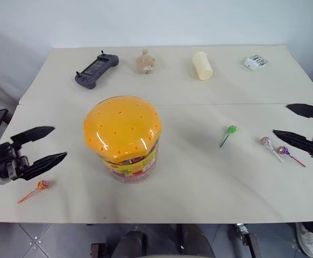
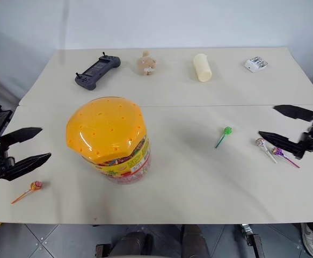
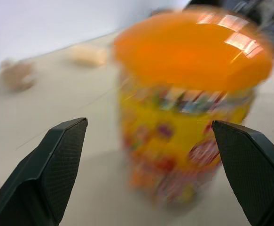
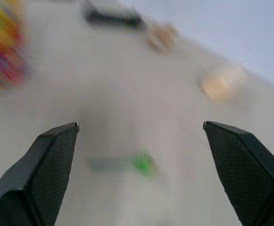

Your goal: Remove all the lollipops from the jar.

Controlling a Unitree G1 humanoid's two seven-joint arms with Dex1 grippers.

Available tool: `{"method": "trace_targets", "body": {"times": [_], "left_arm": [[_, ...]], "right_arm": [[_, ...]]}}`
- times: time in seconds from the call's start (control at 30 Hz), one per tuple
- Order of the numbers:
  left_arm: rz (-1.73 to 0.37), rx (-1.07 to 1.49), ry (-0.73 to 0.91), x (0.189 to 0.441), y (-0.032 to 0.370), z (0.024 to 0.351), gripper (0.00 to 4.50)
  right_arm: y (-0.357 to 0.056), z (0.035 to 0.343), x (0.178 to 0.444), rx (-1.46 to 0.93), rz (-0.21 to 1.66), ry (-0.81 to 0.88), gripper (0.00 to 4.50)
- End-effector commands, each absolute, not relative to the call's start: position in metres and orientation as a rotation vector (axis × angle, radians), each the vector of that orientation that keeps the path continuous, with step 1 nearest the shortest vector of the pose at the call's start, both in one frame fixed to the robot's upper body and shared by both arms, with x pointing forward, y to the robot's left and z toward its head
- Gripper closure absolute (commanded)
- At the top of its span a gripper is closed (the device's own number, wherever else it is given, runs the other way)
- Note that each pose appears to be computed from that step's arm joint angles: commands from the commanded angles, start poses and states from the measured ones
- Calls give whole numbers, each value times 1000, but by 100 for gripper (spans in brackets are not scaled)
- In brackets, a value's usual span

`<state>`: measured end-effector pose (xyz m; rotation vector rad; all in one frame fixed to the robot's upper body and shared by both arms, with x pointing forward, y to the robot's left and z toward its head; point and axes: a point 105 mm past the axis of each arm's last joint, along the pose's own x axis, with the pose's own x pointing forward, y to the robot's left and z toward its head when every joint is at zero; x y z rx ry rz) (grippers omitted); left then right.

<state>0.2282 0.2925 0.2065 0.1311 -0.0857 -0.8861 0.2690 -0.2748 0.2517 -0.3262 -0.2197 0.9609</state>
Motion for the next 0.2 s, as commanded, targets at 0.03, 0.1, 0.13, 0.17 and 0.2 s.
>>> {"method": "trace_targets", "body": {"times": [0.03,0.1,0.13,0.17,0.2], "left_arm": [[-777,178,-121,226,316,216,0],[-743,193,-127,228,321,217,0],[-737,196,-121,228,322,215,0],[-734,206,-117,229,322,212,0],[-728,216,-106,230,321,208,0]], "right_arm": [[-216,270,244,-360,1169,-371,2],[-199,264,236,-406,1219,-404,2],[-194,259,233,-426,1242,-395,2],[-191,253,232,-439,1249,-392,2],[-189,247,233,-443,1246,-389,2]]}}
